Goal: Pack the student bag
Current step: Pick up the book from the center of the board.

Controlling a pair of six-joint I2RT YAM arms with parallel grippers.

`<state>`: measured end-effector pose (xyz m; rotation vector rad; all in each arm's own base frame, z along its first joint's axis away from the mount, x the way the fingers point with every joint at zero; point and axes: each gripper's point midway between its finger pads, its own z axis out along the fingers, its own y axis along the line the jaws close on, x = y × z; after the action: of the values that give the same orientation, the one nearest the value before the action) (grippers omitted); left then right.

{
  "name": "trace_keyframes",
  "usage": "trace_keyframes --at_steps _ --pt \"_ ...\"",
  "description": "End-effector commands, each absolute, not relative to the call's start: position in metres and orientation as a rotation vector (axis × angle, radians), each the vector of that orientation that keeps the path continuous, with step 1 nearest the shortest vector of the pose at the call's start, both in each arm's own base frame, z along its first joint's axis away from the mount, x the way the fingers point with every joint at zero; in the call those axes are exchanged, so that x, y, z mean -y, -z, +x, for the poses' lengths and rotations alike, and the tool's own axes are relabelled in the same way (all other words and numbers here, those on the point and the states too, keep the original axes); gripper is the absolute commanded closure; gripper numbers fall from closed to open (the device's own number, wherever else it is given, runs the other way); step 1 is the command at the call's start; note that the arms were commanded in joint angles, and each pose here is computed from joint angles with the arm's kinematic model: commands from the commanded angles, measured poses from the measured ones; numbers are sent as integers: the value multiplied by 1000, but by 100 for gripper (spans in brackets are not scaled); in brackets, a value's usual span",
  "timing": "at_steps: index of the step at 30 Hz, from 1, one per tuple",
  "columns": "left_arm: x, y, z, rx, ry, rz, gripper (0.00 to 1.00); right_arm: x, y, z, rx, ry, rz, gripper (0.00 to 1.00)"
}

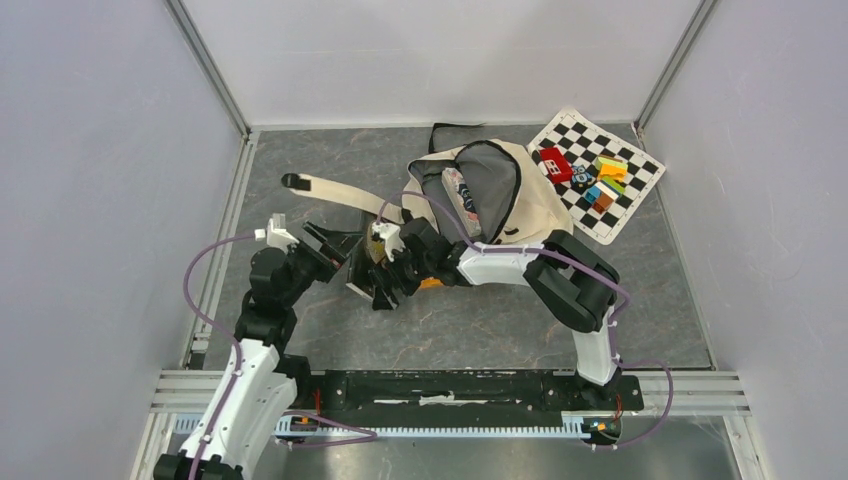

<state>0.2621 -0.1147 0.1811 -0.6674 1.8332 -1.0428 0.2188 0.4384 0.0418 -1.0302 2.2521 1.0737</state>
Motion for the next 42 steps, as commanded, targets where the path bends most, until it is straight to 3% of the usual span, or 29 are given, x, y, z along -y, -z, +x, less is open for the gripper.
trace_keyframes --at_steps 1,10,25,29,35,39,42 --pt "151 -236 245 -1771 1317 -466 0 -459 -57 207 -2018 -1109 -1215 2" --pt "154 -208 242 -1856 1322 -493 0 -449 -62 226 -1979 -978 -1148 2" --pt "145 -149 245 -2119 1073 -421 2 -431 -58 226 -1975 -936 -1066 2" --pt "140 -139 246 -2179 993 -374 28 -430 -61 225 -1970 -944 -1055 2" --pt "127 -137 247 -2225 855 -340 58 -429 -64 224 -1967 -952 -1041 2" --pt "127 -143 246 -2230 859 -365 87 -427 -69 222 -1972 -964 -1030 2" --pt "119 -159 244 -2206 821 -409 98 -425 -79 219 -1965 -971 -1020 2"
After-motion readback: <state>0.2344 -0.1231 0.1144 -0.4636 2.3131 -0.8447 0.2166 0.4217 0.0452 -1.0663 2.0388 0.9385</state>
